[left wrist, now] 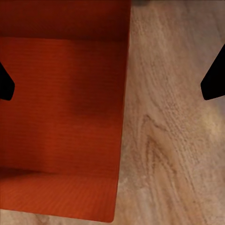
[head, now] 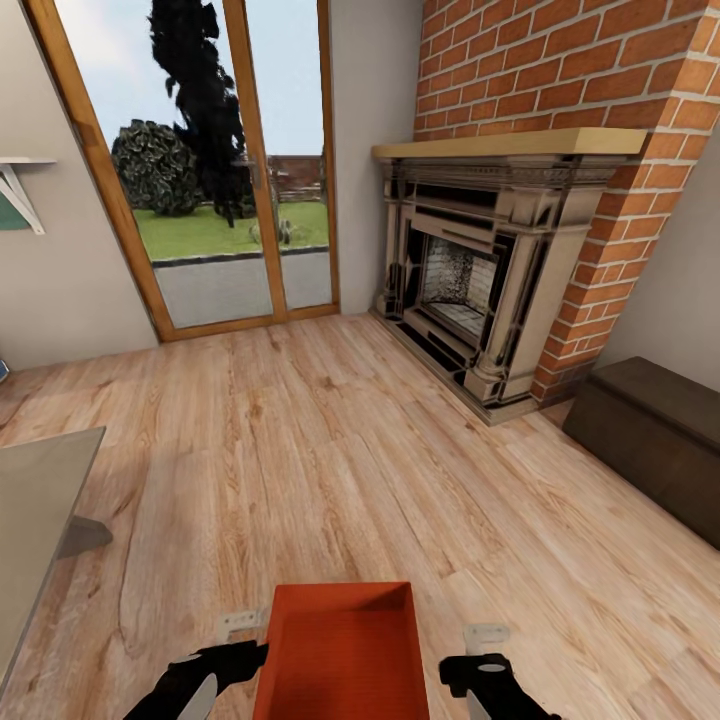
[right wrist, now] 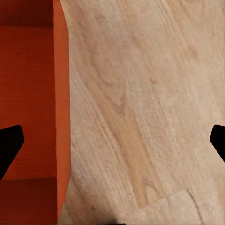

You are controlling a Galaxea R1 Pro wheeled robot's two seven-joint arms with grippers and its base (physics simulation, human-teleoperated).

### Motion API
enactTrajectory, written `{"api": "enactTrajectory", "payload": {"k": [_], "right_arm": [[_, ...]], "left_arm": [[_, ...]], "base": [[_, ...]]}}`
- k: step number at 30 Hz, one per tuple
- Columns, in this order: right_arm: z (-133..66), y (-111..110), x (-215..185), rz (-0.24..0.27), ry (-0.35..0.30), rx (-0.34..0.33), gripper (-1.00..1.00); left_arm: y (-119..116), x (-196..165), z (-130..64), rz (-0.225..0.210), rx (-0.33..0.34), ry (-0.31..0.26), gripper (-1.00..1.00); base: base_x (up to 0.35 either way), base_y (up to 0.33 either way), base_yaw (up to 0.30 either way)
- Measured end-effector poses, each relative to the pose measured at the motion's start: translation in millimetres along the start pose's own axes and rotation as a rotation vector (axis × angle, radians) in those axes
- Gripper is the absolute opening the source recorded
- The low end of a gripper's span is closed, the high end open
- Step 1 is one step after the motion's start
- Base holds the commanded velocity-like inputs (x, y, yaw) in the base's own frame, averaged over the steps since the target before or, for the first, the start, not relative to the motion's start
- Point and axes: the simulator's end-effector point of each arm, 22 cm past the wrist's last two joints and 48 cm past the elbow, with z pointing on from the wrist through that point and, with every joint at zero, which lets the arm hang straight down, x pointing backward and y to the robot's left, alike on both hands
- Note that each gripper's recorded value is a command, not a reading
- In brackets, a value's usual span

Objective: Move the two storage containers from the living room to the garage. In the garage, place one container on the floor and stack the other container on top of it (either order is fine).

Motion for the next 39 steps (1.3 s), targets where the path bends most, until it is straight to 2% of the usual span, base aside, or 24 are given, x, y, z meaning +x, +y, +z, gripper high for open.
{"api": "enactTrajectory", "payload": {"k": [9, 15, 30, 32, 33, 36, 39], "right_arm": [[-2.1, 13, -2, 0.003, -0.003, -0.017, 1.00], [-5.1, 29, -4, 0.007, -0.006, -0.039, 1.00], [-5.1, 32, 1, 0.003, 0.009, -0.041, 1.00], [-5.1, 32, 1, 0.002, 0.009, -0.040, 1.00], [-5.1, 32, 0, 0.002, 0.009, -0.040, 1.00], [-5.1, 32, 0, 0.003, 0.007, -0.040, 1.00], [-5.1, 32, 0, 0.003, 0.006, -0.040, 1.00]], "left_arm": [[0, -1, -0.3, 0.001, -0.003, 0.000, 1.00], [0, -1, -0.3, 0.001, -0.003, 0.000, 1.00], [-2, 0, -0.2, 0.005, -0.002, 0.002, 1.00], [-2, -3, -0.8, 0.024, -0.006, -0.007, 1.00], [3, -9, -1.9, 0.081, -0.036, -0.026, 1.00], [14, -17, -3.8, 0.141, -0.095, -0.050, 1.00], [15, -20, -4.5, 0.149, -0.104, -0.059, 1.00]], "base": [[0.000, 0.000, 0.000], [0.000, 0.000, 0.000], [0.000, 0.000, 0.000], [0.000, 0.000, 0.000], [0.000, 0.000, 0.000], [0.000, 0.000, 0.000], [0.000, 0.000, 0.000]]}}
